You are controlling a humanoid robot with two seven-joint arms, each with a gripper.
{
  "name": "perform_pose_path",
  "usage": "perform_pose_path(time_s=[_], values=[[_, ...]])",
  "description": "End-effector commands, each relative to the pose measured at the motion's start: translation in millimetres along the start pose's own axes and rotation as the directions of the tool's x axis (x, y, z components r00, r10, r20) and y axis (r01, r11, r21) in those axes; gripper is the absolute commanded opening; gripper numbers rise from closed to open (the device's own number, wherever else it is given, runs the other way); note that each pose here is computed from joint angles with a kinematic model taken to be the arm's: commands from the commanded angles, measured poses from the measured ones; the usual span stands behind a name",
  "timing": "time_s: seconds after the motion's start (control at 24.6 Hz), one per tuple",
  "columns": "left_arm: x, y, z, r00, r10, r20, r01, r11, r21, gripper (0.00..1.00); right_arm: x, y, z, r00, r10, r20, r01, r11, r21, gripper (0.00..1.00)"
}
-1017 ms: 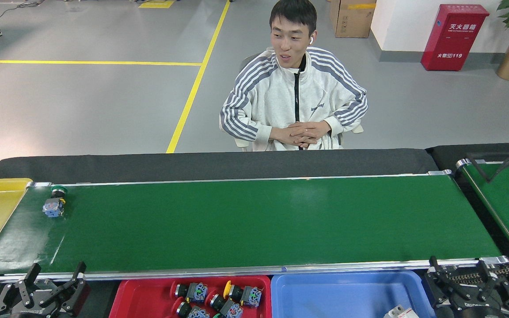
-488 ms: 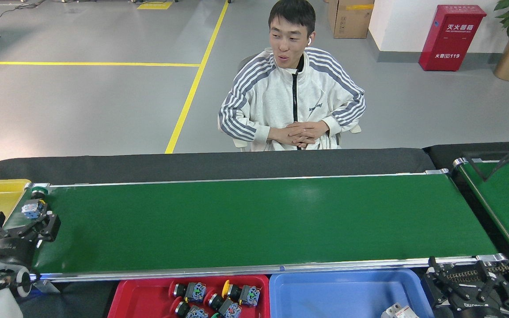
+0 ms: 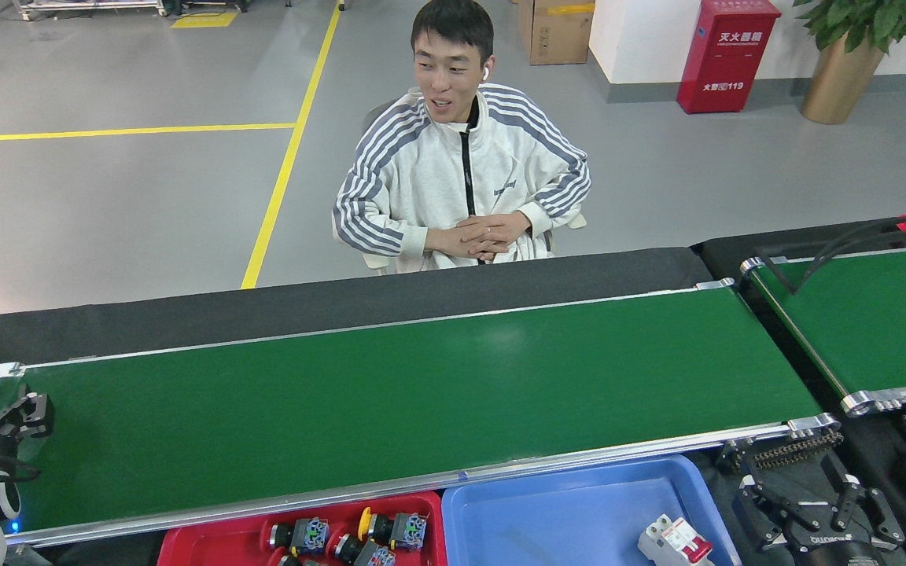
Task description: Pick switch part from conveyor to tray
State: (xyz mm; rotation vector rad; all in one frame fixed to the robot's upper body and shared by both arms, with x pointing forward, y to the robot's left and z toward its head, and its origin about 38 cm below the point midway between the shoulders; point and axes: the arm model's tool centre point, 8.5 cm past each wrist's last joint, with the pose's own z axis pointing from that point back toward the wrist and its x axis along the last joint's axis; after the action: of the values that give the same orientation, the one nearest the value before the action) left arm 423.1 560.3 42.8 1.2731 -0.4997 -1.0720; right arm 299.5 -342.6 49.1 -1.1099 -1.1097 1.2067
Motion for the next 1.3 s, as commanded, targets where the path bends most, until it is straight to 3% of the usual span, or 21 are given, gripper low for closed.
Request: perform_pose_path(time_s=[0.0,0.16,0.24,0.37,0.45,0.53,0.65,0.69,0.77,0.9,1.06,1.26], values=[[-13,3,-1,0.999,0.009,-0.042,-0.009,1.000,0.003,0.81,6,-10.2,-8,0.999,0.010,0.038,-0.009,0.999,-0.032,1.00],[-20,-9,4,0.999,-0.002,-0.045,0.002,1.000,-0.013,0.67,14,-9.4,-11,0.997,0.008,0.075,-0.006,1.000,-0.030,1.00],[-7,-19,8,1.000,0.022,0.014,-0.022,1.000,-0.009,0.50,15,-6.2,-8,0.997,0.002,0.073,0.000,1.000,-0.023,1.00],[14,2,21,0.965,0.064,0.255,-0.103,0.984,0.144,0.30,5,-4.0,-3,0.999,0.001,0.043,0.000,1.000,-0.017,1.00],[27,13,50,0.921,0.017,0.389,-0.113,0.967,0.226,0.25,-6,-4.4,1,1.000,0.003,0.012,-0.003,1.000,-0.017,1.00],[42,16,102,0.860,-0.059,0.507,-0.090,0.960,0.265,0.35,-11,-2.3,3,1.000,0.004,0.000,-0.004,1.000,-0.011,1.00],[69,13,194,0.752,-0.100,0.651,-0.089,0.964,0.252,0.76,-11,0.6,3,1.000,-0.001,-0.007,0.001,1.000,-0.002,1.00],[80,9,221,0.732,-0.091,0.675,-0.103,0.965,0.241,0.89,-13,2.5,2,1.000,-0.003,-0.016,0.003,1.000,0.002,1.00],[102,1,240,0.717,-0.027,0.697,-0.169,0.963,0.211,1.00,-20,2.9,3,0.998,-0.005,-0.055,0.005,1.000,0.003,1.00],[116,-10,241,0.725,-0.011,0.688,-0.167,0.967,0.191,1.00,-33,5.4,3,0.992,-0.013,-0.127,0.014,1.000,0.009,1.00],[99,-14,228,0.834,0.035,0.551,-0.164,0.969,0.187,1.00,-31,-4.5,7,0.992,-0.016,-0.128,0.014,1.000,-0.021,1.00],[65,-15,221,0.899,0.065,0.433,-0.163,0.967,0.194,1.00,-33,-9.3,51,0.983,-0.029,-0.181,0.009,0.994,-0.108,1.00]])
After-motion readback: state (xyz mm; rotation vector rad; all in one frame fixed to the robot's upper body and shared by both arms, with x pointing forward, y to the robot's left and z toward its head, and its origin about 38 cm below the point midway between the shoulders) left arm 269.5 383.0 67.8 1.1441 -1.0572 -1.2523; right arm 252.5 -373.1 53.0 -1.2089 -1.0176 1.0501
